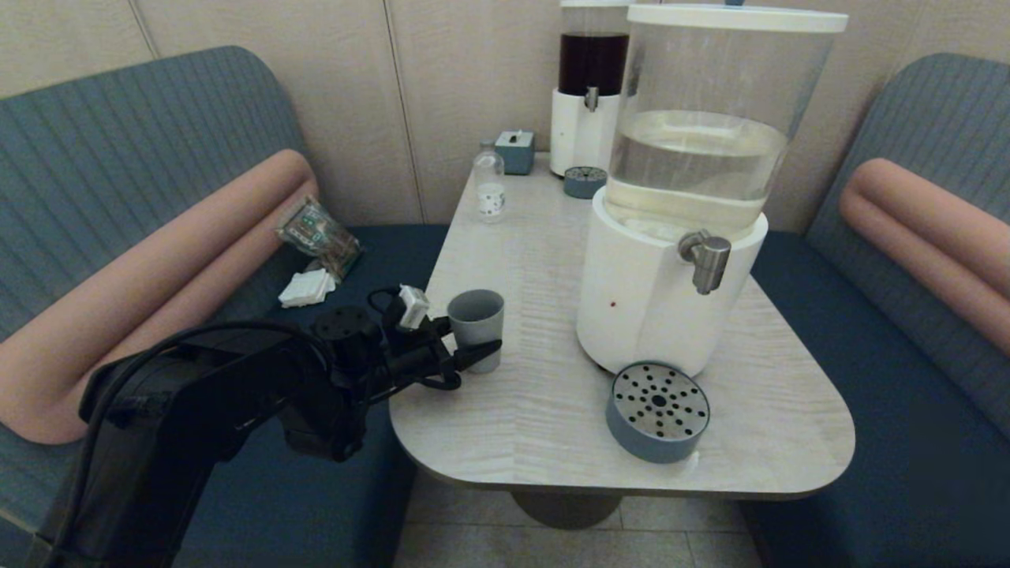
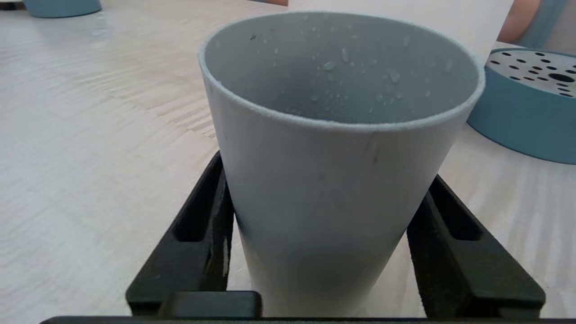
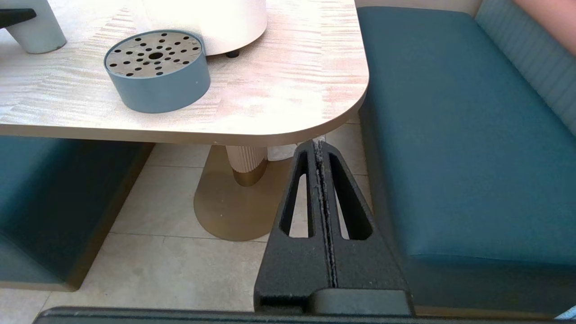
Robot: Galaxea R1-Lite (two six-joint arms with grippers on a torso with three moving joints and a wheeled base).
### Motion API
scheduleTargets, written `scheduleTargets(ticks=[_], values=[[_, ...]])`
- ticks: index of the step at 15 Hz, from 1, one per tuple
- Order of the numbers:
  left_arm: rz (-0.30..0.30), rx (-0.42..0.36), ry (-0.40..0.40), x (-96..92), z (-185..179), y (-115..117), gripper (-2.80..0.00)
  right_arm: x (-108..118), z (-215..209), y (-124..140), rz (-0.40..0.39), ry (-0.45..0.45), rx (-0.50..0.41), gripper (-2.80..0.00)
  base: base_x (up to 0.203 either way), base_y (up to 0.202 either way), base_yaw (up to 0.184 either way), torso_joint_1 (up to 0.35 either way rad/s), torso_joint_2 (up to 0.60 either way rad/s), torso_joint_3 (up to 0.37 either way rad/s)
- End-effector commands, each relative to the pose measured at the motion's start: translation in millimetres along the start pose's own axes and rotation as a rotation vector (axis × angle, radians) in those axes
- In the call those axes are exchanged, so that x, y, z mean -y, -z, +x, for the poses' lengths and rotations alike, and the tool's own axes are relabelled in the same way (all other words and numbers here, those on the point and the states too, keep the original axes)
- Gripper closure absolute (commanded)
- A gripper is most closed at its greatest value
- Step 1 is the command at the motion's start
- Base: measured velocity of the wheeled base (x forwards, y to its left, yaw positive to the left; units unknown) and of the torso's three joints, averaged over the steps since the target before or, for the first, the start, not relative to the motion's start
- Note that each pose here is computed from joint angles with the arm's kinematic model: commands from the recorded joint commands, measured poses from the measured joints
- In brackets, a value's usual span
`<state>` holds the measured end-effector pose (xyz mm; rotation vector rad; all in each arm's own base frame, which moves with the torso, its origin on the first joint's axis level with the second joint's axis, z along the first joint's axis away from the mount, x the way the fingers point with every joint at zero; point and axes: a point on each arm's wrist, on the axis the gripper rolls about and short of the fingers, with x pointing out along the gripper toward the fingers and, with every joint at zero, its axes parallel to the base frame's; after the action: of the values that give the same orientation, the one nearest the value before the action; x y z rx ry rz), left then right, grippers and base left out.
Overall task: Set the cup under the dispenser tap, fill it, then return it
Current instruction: Pick up the cup
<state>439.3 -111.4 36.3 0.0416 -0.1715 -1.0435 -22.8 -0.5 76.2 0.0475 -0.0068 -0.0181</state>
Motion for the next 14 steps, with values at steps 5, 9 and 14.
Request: scheduleTargets(ticks=[5,9,14], values=[[0.033,0.015,0.006,12.6,-8.8,-34.8,0.0,0.0,0.2,0.4,0.0,0.0,-0.003,0.0,0.0,0.0,0.0,0.0,0.0,0.0],[0.06,0.058,0.051,43.8,-8.2,-84.1,0.0,0.0,0.2,0.3,0.0,0.0,-0.002,0.0,0.0,0.0,0.0,0.0,0.0,0.0],[0.028,0.105,0.153,113.4,41.7,-94.9,0.0,0.0,0.2,0.3,0.0,0.0,-0.002,0.0,0.0,0.0,0.0,0.0,0.0,0.0]])
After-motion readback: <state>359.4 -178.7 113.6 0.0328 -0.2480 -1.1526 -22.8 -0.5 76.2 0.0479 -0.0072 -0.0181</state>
